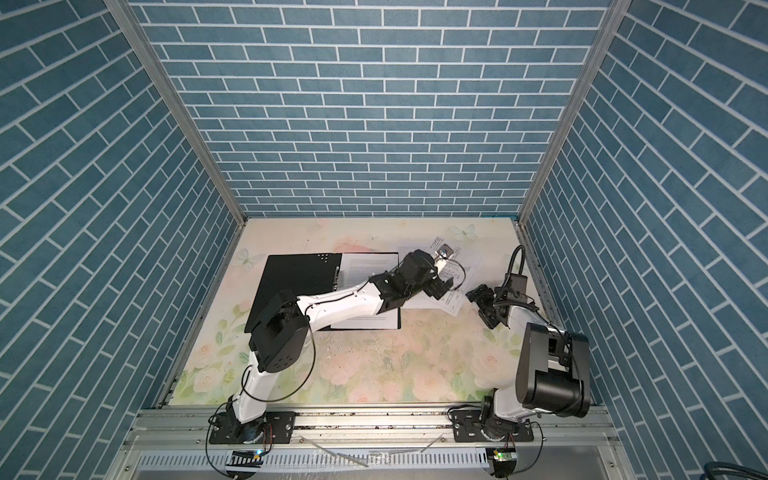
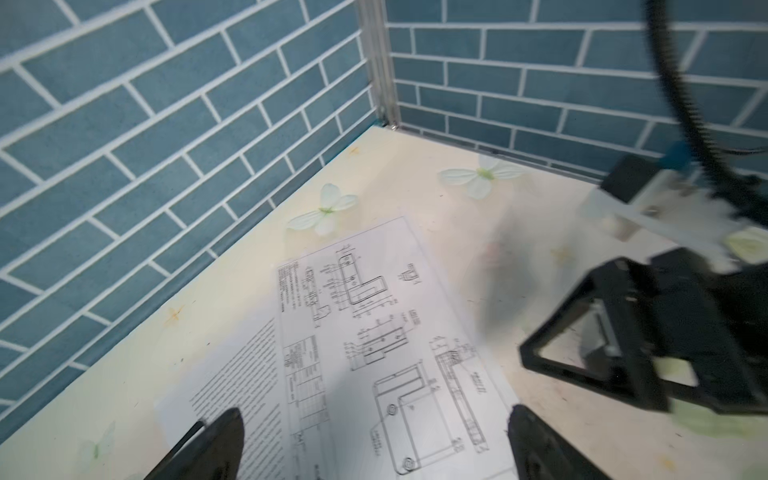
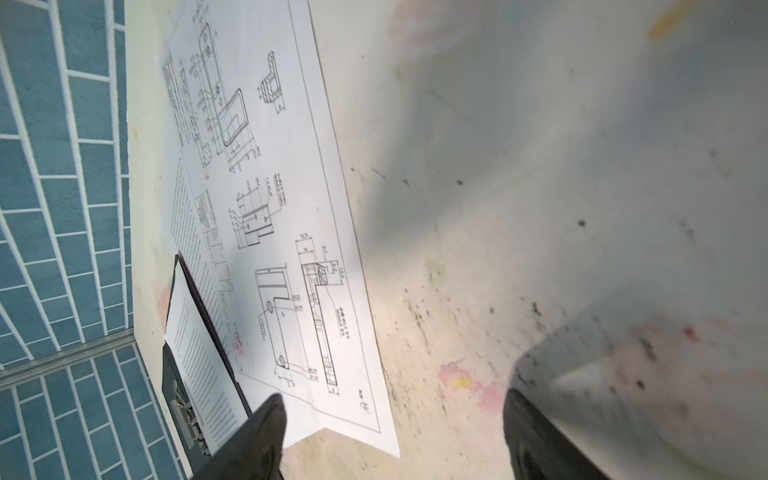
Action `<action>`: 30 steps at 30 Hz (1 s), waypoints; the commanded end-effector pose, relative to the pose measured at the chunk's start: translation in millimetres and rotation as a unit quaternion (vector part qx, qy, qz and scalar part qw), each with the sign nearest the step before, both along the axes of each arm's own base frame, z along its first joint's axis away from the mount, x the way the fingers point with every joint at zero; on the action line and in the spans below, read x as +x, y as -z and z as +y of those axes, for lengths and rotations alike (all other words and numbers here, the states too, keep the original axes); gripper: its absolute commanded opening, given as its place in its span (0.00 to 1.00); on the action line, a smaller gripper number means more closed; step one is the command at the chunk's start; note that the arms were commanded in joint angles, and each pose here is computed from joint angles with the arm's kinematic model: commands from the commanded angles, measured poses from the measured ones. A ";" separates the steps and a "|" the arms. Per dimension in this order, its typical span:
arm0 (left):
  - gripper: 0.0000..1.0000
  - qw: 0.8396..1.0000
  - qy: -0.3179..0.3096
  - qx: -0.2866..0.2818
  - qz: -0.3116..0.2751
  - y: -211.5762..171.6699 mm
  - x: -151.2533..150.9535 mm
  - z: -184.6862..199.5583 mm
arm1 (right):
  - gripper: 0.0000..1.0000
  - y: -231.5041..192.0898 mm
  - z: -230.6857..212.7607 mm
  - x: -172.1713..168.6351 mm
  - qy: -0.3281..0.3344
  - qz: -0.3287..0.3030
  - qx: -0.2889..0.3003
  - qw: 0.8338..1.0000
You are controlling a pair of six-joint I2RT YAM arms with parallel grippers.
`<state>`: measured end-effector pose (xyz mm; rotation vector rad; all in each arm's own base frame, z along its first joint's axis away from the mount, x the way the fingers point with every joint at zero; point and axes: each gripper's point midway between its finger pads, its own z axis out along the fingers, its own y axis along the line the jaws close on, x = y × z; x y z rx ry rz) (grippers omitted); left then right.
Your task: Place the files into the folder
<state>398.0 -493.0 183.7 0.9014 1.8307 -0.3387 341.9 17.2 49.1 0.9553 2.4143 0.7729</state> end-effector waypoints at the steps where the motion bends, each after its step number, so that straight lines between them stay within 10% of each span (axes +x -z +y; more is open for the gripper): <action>1: 1.00 0.995 -0.007 0.034 0.098 50.3 21.3 14.5 | 0.83 -4.7 -9.5 12.9 -0.002 -0.007 -0.028 1.000; 18: 1.00 0.966 -0.057 0.014 0.253 128.3 95.5 28.0 | 0.81 5.9 -0.8 51.8 -0.006 -0.003 -0.014 1.000; 30: 0.99 0.941 -0.040 0.005 0.335 154.9 68.4 28.2 | 0.80 26.8 11.5 52.0 -0.020 0.036 -0.017 0.999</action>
